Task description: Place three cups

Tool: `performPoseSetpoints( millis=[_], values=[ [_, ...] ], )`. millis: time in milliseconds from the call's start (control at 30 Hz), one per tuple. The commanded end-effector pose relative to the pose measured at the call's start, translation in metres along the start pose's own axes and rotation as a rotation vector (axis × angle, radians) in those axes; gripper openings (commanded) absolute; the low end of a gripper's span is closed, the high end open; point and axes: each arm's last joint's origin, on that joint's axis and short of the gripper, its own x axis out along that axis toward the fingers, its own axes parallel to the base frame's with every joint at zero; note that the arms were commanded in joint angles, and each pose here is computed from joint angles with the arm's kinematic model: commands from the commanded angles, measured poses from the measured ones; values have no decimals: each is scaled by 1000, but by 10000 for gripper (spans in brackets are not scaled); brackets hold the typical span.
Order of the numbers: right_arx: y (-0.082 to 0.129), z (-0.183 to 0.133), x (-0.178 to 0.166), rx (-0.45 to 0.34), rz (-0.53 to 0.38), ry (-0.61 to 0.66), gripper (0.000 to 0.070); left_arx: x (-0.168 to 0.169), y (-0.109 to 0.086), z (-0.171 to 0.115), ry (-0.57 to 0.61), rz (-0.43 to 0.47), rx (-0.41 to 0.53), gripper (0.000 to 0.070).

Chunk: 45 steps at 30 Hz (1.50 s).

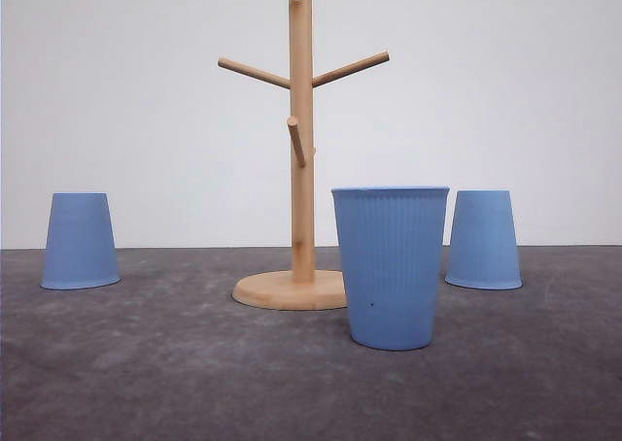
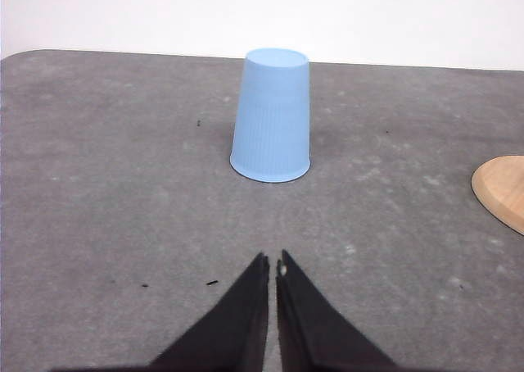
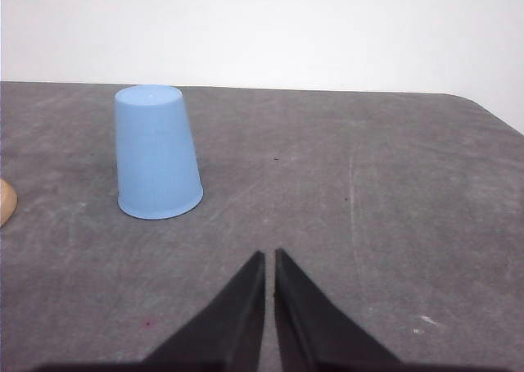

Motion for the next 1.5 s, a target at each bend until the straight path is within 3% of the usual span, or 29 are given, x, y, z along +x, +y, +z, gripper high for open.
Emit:
performPoseSetpoints(
  millis=[0, 133, 367, 533, 667, 933, 1167, 1300, 1467],
  values=[
    [0, 0, 0, 11, 3, -5, 15, 1, 0, -4, 14, 1, 2, 0],
    [0, 1, 0, 33, 4, -19, 15, 1, 0, -4, 11, 0, -92, 0],
    [1, 13, -1, 211, 21, -139, 11, 1, 0, 6, -87, -21, -373, 0],
    [1, 32, -6, 285, 46, -252, 7, -5, -1, 31, -293, -69, -381, 0],
    [1, 48, -13, 304, 47, -245, 6, -15, -2, 51, -343, -67, -339, 2],
    [2, 89, -34, 292, 24, -33, 6, -32, -4, 94, -100, -12, -306, 3],
    [6, 115, -34, 161, 84, 210, 6, -26, -5, 118, 171, 18, -227, 3],
    [8, 119, -23, 95, 141, 322, 6, -16, -8, 128, 317, -47, -194, 3],
    [11, 115, -5, 65, 238, 419, 6, -2, -11, 137, 457, -161, -93, 2]
  ],
)
